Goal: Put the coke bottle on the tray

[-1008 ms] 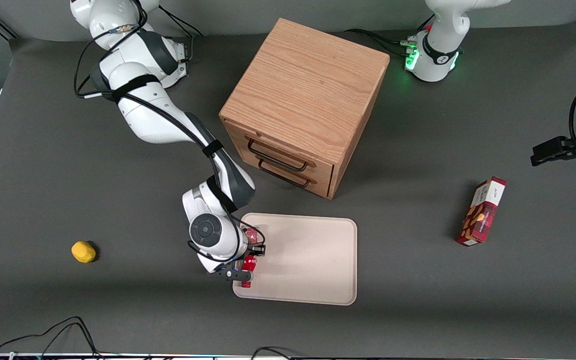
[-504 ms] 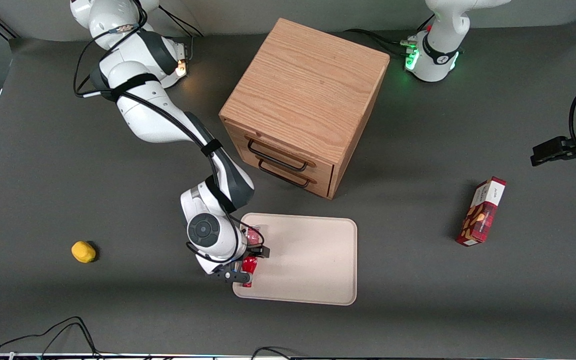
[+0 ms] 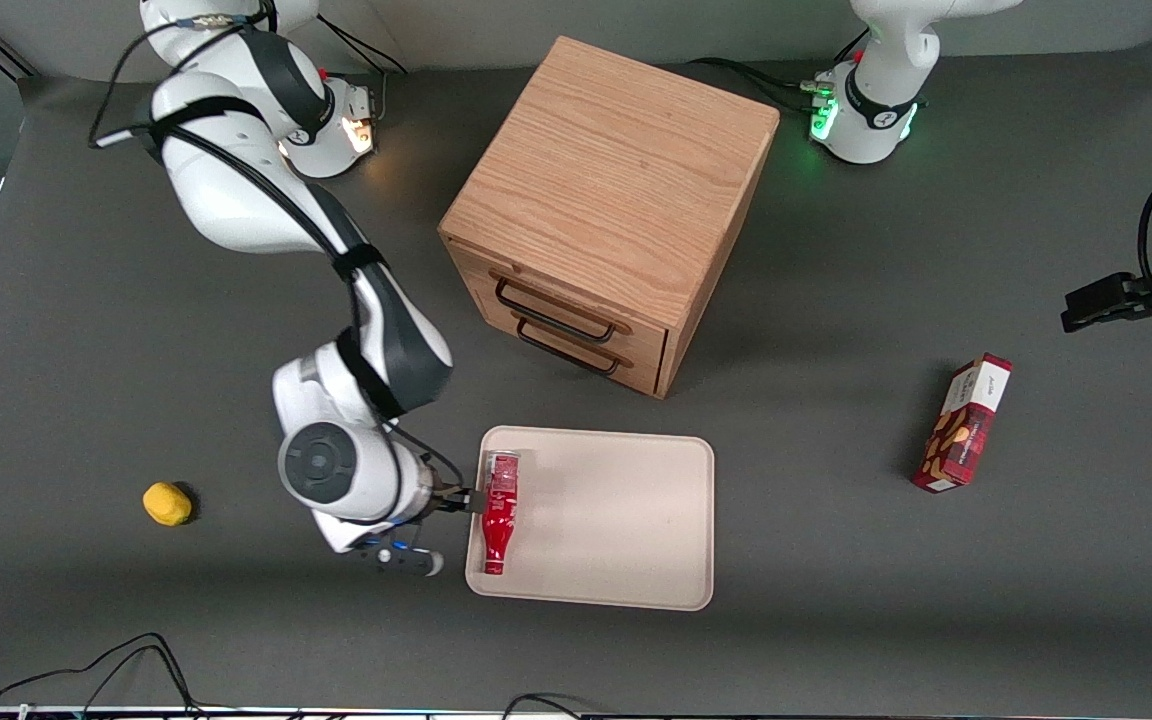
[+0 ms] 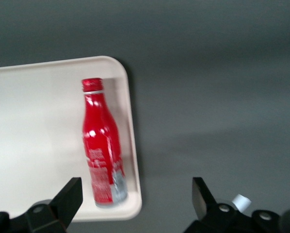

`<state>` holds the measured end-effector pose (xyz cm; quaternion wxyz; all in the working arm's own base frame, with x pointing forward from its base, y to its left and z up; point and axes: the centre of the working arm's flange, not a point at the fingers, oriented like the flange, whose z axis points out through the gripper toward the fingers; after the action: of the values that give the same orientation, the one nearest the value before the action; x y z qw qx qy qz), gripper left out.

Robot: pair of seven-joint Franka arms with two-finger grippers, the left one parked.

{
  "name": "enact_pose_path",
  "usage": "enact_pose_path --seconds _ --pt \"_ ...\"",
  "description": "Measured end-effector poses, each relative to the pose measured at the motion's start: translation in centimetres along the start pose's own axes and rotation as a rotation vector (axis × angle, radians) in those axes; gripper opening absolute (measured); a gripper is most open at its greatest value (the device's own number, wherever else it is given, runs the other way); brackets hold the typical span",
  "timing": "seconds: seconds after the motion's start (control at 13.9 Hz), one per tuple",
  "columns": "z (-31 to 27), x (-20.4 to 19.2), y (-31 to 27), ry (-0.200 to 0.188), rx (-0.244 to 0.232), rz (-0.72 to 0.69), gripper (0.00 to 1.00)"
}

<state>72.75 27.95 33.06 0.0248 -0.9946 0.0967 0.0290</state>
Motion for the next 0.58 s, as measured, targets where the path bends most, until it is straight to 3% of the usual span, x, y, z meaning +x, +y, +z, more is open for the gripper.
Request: enact_pose_path --seconds 0.29,0.58 --pt "-8.3 -1.1 9.8 -0.020 -0.005 -0.032 1.00" --pt "-16.0 -6.7 20.2 -0.010 -0.027 -0.043 1.00"
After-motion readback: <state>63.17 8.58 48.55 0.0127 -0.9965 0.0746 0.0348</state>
